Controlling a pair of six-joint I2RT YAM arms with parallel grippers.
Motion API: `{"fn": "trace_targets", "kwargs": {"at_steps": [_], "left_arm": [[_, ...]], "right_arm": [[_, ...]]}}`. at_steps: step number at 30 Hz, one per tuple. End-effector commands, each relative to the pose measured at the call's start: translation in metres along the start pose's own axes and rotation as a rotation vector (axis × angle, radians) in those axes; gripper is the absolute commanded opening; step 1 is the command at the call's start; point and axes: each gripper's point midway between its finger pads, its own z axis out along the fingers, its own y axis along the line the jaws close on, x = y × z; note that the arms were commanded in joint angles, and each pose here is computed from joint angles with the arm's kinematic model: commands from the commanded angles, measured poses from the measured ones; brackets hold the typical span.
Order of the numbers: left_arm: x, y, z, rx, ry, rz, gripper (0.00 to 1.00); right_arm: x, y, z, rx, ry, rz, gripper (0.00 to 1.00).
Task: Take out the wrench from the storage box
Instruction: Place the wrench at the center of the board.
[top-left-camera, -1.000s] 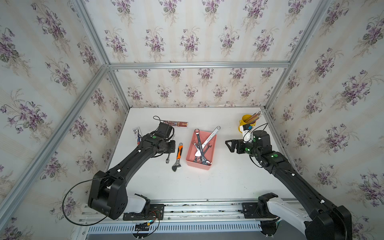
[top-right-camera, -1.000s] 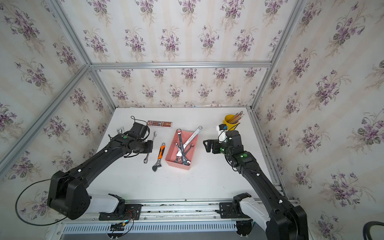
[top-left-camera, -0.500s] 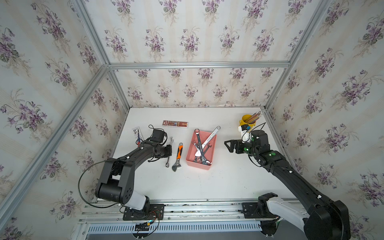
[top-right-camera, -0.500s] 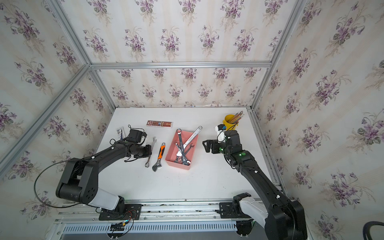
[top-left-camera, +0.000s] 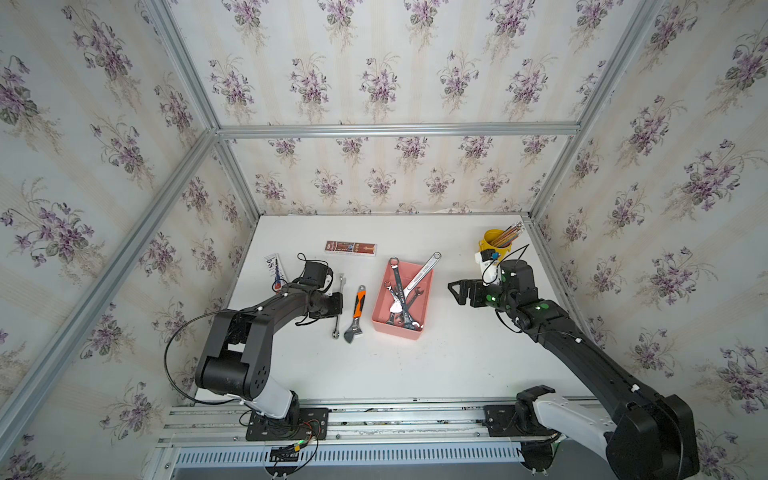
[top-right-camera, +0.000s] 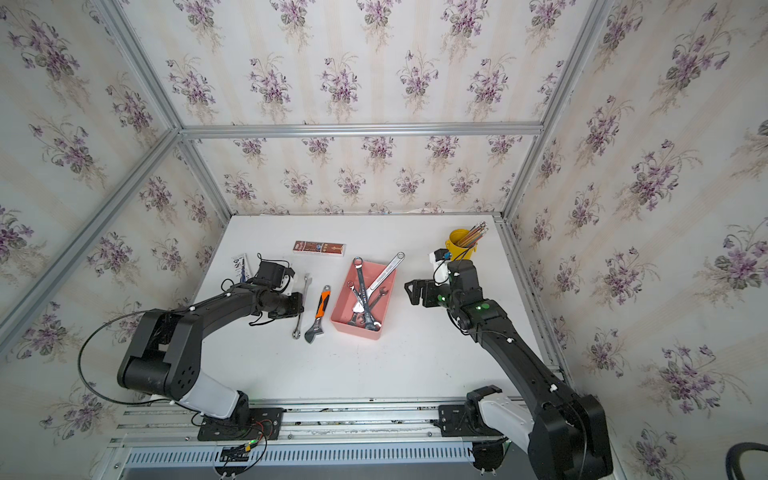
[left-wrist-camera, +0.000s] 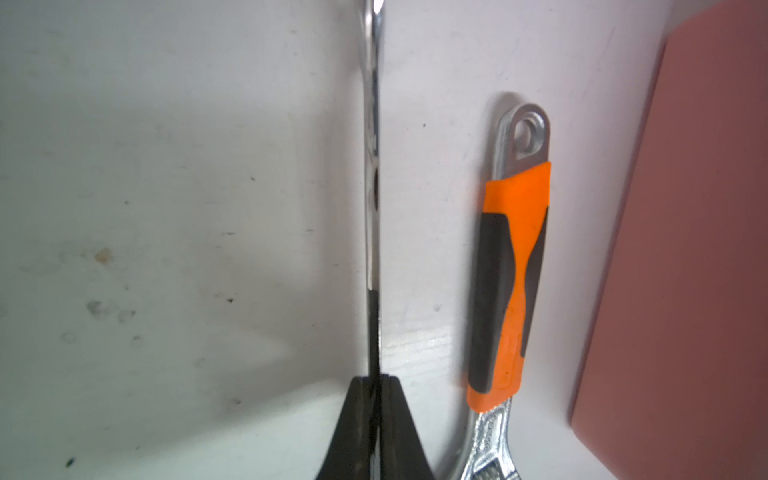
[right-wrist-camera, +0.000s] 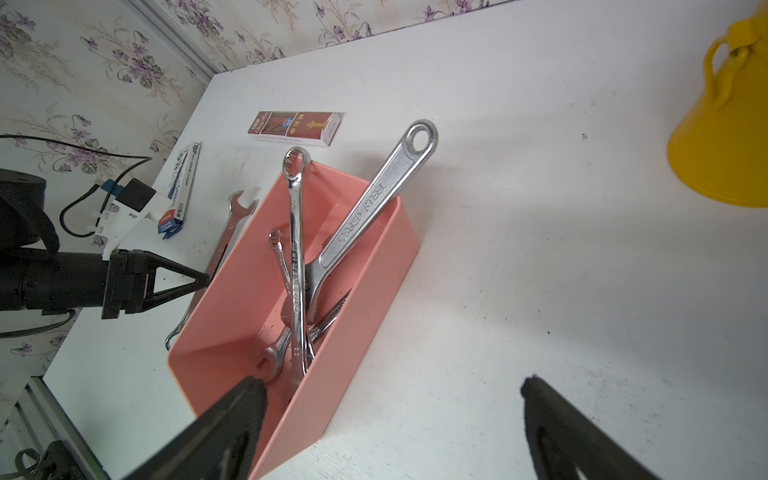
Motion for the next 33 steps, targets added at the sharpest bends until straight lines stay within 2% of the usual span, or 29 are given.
{"fn": "trace_targets", "kwargs": {"at_steps": [1, 6, 14, 18, 23, 27, 33], "left_arm": [[0.013, 0.007, 0.002, -0.027, 0.047, 0.004, 0.10], [0.014, 0.011, 0.003, -0.040, 0.058, -0.005, 0.22], [0.014, 0.014, 0.002, -0.049, 0.064, -0.016, 0.25], [0.013, 0.016, 0.001, -0.064, 0.072, -0.014, 0.32], [0.000, 0.012, -0.023, -0.090, 0.019, 0.010, 0.40], [-0.011, -0.007, -0.048, -0.074, -0.015, 0.025, 0.47], [-0.021, -0.072, -0.087, -0.043, -0.098, 0.093, 0.54]], "right_arm": [[-0.006, 0.001, 0.001, -0.002, -0.022, -0.011, 1.00], [-0.006, 0.001, 0.002, -0.002, -0.022, -0.008, 1.00], [-0.008, 0.001, 0.002, -0.005, -0.026, 0.000, 1.00], [-0.010, 0.002, 0.000, -0.003, -0.030, 0.000, 1.00], [-0.013, 0.003, -0.004, 0.000, -0.034, -0.008, 1.00], [-0.016, 0.007, -0.005, -0.016, -0.035, -0.009, 1.00], [-0.016, 0.010, -0.006, -0.030, -0.031, 0.000, 1.00]]}}
